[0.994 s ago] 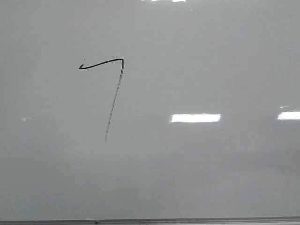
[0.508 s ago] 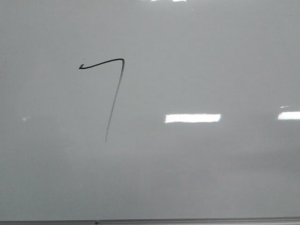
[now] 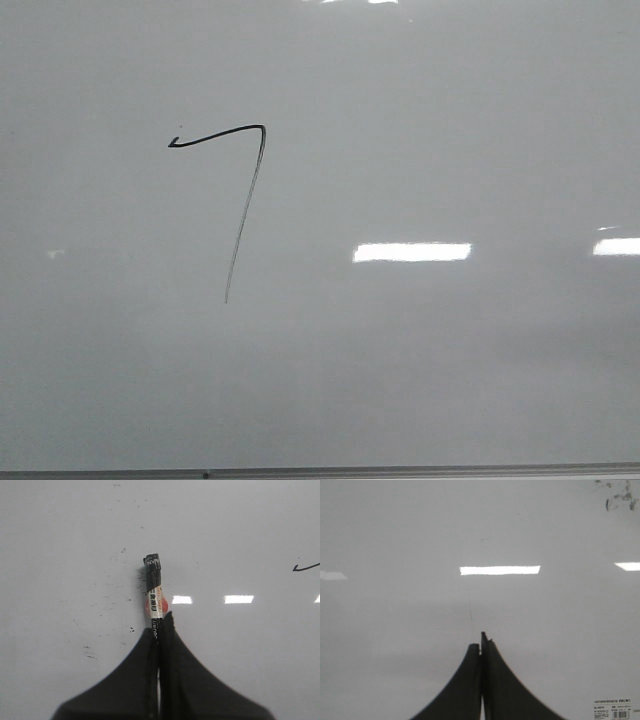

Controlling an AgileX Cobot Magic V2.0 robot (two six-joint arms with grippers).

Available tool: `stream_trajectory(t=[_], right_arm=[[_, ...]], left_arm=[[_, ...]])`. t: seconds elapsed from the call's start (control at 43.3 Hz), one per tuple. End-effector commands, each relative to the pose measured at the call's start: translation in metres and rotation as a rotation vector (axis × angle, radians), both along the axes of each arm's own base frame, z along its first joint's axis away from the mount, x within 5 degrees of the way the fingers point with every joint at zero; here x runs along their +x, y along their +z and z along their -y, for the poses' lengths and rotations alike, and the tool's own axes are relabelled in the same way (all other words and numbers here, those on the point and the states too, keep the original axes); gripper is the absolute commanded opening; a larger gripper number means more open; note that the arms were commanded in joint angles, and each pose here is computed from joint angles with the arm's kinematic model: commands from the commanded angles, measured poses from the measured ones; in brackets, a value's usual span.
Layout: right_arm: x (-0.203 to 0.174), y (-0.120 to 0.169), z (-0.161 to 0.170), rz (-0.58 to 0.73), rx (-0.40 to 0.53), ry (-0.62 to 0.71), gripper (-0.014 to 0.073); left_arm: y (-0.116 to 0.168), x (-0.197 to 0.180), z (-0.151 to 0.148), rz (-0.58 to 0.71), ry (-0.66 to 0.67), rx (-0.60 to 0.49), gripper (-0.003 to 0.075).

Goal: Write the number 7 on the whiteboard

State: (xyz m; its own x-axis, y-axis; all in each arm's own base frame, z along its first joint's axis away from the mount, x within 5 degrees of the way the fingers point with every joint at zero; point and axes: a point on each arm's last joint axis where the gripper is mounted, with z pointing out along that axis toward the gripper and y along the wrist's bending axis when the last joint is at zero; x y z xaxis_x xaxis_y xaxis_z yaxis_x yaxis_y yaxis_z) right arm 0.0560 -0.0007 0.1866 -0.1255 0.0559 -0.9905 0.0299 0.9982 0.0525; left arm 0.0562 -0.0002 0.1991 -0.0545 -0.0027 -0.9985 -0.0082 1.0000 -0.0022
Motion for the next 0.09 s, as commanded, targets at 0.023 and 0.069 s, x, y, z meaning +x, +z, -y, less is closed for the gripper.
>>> stream_trajectory(t=[0.023, 0.069], right_arm=[[-0.0009, 0.0092, 0.001, 0.095, -0.015, -0.012, -0.0059], [-0.0009, 0.0092, 0.001, 0.095, -0.015, -0.012, -0.0059]], left_arm=[[0.0062, -0.001, -0.0008, 0.087, 0.009, -0.005, -0.002], [0.0062, -0.001, -0.0008, 0.087, 0.009, -0.005, -0.002]])
